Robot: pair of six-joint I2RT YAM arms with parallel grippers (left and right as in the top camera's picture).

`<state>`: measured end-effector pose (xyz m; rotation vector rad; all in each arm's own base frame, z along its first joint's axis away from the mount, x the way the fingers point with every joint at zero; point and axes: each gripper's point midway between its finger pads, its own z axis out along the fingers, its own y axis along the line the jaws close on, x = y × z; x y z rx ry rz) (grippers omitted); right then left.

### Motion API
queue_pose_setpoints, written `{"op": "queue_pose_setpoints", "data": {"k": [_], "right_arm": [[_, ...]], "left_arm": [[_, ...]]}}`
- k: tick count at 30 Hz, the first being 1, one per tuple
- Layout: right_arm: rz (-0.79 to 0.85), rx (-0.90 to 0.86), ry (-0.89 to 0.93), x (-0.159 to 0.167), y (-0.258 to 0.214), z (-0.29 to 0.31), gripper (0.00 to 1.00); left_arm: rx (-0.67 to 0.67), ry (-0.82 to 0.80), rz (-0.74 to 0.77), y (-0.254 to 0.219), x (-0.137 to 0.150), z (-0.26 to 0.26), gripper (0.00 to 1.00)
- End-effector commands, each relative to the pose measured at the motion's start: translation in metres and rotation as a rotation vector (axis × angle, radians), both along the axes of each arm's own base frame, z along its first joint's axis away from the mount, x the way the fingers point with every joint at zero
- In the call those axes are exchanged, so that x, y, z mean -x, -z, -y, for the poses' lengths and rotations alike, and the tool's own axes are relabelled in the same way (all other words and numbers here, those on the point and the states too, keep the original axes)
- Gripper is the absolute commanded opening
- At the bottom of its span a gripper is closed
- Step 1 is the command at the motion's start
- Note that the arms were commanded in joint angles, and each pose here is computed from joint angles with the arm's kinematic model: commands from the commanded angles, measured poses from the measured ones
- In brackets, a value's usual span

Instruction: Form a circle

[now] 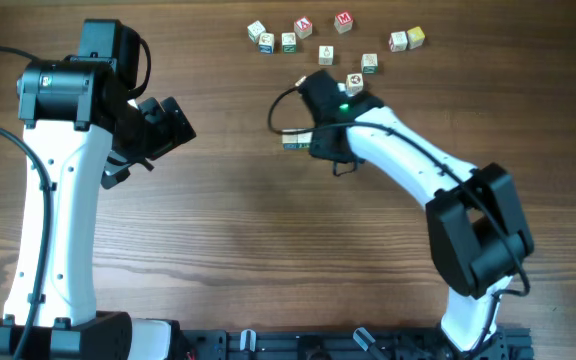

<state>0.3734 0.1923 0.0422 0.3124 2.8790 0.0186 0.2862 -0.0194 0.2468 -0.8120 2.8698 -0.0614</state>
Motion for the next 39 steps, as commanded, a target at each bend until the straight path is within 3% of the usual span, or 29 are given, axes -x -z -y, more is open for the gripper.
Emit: {"op": "queue_pose_setpoints", "data": {"k": [1, 18, 39], "right_arm": [[-0.061, -0.129, -0.075, 0.004, 0.004, -0.013, 0.05], [-0.108, -0.203, -0.202, 0.016, 0.019, -0.026, 0.05], [-0.151, -0.229, -0.152, 0.013, 0.042, -0.024, 0.05]], "left_arm": [[0.006, -0.006, 0.004, -0.001, 0.001, 0.001, 1.00], [0.006, -0.006, 0.004, -0.001, 0.001, 0.000, 1.00], [-0.014, -0.010, 0.048, -0.003, -0.009, -0.003, 1.00]]}}
